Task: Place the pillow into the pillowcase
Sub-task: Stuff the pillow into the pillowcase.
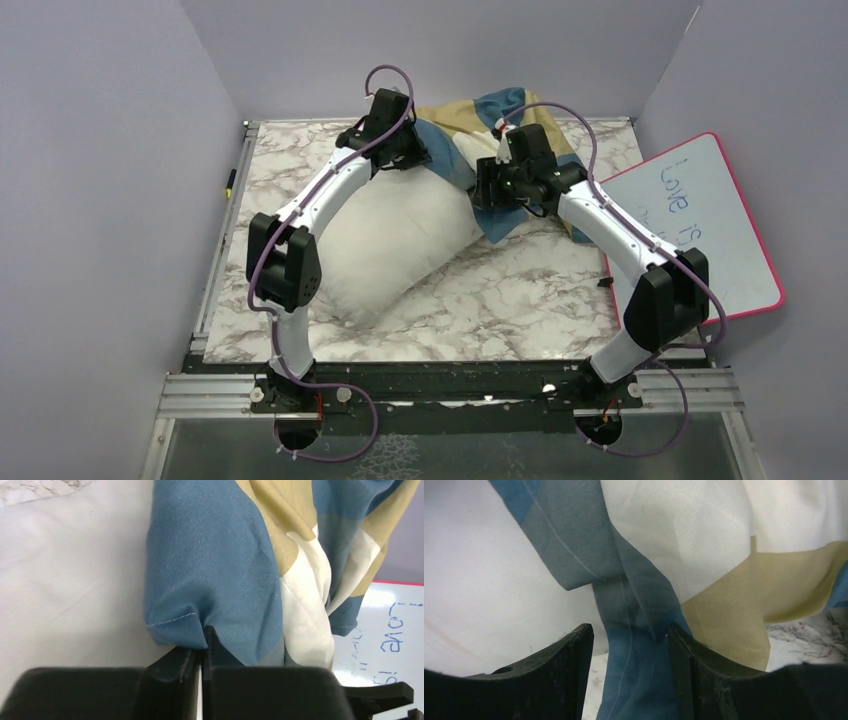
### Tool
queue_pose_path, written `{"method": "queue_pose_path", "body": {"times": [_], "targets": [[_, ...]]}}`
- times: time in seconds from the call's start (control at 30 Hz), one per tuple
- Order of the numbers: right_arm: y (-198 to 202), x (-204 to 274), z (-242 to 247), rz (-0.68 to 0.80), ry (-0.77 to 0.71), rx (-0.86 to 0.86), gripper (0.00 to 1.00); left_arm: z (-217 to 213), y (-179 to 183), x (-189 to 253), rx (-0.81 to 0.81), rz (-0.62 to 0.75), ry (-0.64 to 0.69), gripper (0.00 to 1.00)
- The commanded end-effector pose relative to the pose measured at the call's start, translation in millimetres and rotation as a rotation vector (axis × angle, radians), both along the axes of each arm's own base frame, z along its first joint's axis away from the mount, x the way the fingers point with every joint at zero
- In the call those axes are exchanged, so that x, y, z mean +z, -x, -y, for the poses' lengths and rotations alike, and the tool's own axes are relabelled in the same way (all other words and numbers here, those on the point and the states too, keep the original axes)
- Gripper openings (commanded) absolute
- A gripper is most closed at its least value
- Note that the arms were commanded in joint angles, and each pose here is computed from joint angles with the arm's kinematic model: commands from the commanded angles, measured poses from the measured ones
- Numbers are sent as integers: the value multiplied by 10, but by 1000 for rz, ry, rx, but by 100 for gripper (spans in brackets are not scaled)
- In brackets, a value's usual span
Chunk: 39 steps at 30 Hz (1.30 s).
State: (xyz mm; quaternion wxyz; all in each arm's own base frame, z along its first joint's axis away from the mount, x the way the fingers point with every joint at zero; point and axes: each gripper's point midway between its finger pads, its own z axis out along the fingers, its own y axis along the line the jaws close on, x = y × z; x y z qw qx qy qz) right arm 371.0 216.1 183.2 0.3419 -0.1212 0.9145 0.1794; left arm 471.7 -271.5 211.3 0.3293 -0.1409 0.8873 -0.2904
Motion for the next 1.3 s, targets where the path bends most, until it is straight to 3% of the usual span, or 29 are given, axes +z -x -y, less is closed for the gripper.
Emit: {"method": "queue_pose_path", "body": {"times": [0.0,0.2,0.43,0.57,0.8,1.0,1.13,1.2,1.27], "targets": [[-272,46,-6,118,40,-12,60,-430,-57,374,72,81,-72,0],[-306,-26,-163,119,32,52,58,-956,109,574,86,84,-181,0],[196,89,-364,69,22,272,62,-1215,296,606,57,24,-204,0],[338,-149,-367,100,183,332,64,-1353,413,398,43,-44,-259,0],[-43,-272,-140,239,413,237,65,-1498,430,152,43,-84,-337,0],[-109,-19,-24,257,488,192,48,-1590,339,212,73,-58,-378,0],[-95,-62,-49,284,473,219,22,-1547,414,306,113,-46,-314,0],[-45,-114,-154,256,423,252,3,-1586,471,228,135,-35,-313,0],[62,-28,-332,210,332,302,0,-1688,479,190,150,-26,-349,0]]}}
